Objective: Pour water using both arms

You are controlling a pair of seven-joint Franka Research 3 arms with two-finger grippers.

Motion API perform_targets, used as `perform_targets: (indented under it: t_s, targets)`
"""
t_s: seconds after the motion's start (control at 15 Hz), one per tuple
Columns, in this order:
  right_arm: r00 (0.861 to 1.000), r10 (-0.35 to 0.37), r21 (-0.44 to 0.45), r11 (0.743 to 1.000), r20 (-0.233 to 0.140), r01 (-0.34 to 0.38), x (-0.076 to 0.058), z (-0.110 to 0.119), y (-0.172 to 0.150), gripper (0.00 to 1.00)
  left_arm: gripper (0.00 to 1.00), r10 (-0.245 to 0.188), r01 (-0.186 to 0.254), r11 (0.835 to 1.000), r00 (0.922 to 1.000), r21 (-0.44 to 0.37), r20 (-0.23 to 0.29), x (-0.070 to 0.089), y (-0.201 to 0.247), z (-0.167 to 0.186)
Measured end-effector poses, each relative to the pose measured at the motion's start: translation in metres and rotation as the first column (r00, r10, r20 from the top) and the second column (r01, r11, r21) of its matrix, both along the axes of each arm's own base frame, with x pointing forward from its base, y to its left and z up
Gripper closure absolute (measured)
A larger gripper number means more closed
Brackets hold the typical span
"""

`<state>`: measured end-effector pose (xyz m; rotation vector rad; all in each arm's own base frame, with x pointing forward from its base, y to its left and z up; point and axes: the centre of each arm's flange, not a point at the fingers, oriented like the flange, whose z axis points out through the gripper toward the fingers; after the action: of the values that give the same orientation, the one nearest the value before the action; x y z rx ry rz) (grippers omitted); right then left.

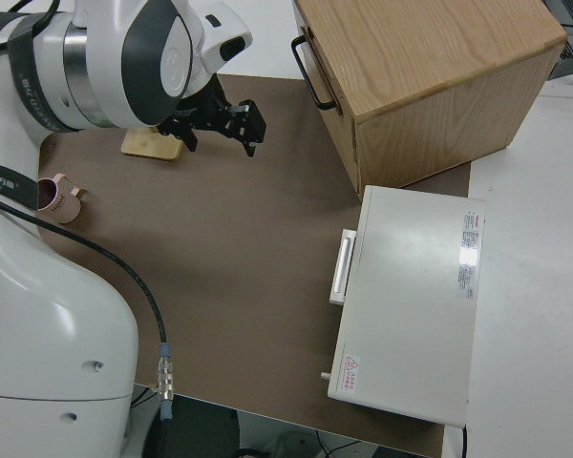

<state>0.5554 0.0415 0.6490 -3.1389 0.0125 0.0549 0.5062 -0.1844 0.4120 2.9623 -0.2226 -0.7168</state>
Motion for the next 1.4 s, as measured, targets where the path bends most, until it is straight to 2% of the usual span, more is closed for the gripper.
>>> perform_targets:
  t_s: [0.67, 1.4]
  targets:
    - [1.000, 0.000, 0.000, 1.000, 0.000, 0.000, 0.0000, 0.0000, 0.0000, 0.01, 0.37, 0.013, -0.013, 1.000, 0.9999, 0.003, -0.002, 0.0025, 0.0067, -0.0011]
    - [1.000, 0.000, 0.000, 1.000, 0.000, 0.000, 0.0000, 0.0000, 0.0000, 0.01, 0.37, 0.003, -0.004, 1.000, 1.0000, 0.021, 0.005, 0.0032, 0.0087, -0.0012]
